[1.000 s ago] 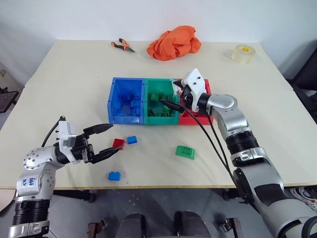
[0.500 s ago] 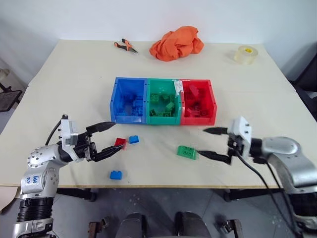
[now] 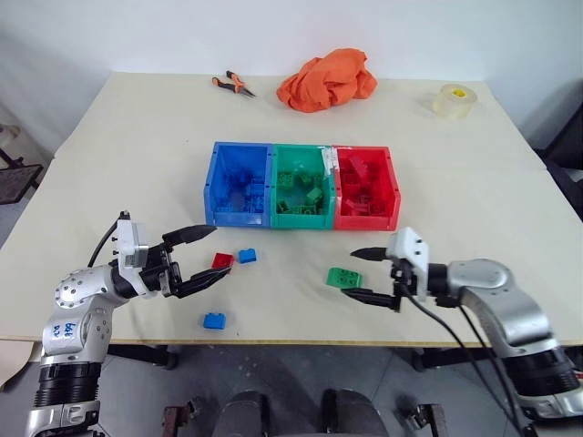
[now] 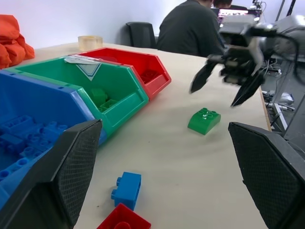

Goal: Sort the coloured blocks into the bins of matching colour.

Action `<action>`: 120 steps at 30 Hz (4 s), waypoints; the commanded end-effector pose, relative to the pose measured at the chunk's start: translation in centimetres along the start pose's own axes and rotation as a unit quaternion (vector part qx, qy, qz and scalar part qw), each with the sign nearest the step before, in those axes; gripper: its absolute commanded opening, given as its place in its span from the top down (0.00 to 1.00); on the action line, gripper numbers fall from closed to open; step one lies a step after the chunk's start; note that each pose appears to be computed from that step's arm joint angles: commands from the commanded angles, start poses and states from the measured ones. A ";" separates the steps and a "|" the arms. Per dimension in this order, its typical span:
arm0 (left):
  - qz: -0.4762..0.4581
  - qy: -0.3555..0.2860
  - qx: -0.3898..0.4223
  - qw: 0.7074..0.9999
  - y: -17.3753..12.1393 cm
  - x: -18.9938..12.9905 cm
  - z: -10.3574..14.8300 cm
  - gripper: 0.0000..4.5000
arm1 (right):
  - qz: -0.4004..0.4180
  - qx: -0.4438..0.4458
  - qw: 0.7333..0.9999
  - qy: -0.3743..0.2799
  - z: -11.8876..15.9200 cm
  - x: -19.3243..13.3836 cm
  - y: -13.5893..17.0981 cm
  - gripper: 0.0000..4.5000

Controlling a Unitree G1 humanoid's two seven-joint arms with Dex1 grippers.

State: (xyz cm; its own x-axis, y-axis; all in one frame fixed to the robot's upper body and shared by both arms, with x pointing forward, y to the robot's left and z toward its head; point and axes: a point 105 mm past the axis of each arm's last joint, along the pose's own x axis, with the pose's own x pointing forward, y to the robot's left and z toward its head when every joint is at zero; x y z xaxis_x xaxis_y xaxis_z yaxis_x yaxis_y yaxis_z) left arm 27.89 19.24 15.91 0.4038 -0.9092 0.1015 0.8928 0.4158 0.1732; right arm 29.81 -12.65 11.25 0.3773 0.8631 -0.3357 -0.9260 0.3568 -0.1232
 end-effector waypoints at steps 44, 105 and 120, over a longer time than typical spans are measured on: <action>0.049 -0.019 0.027 0.998 -1.2 -1.4 1.0 0.00 | -0.192 -0.180 0.939 -0.223 16.1 5.9 -8.9 0.01; 0.099 0.258 -0.020 0.961 -6.8 -4.7 -8.6 0.14 | 0.148 -0.120 0.980 -0.049 3.9 -4.1 -2.8 0.00; 0.138 0.133 0.028 0.981 -3.5 -2.0 -3.5 0.68 | 0.114 -0.114 0.984 -0.081 4.5 -4.9 -3.6 0.00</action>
State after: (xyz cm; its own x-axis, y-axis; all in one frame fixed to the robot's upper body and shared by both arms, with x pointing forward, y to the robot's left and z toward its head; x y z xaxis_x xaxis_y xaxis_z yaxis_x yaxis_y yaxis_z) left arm 23.86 19.79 8.69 0.6507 -0.7276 -0.2174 0.7593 0.6242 0.1838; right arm 31.37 -16.06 16.19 0.1195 0.9532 -0.2779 -0.9705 0.0531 -0.2351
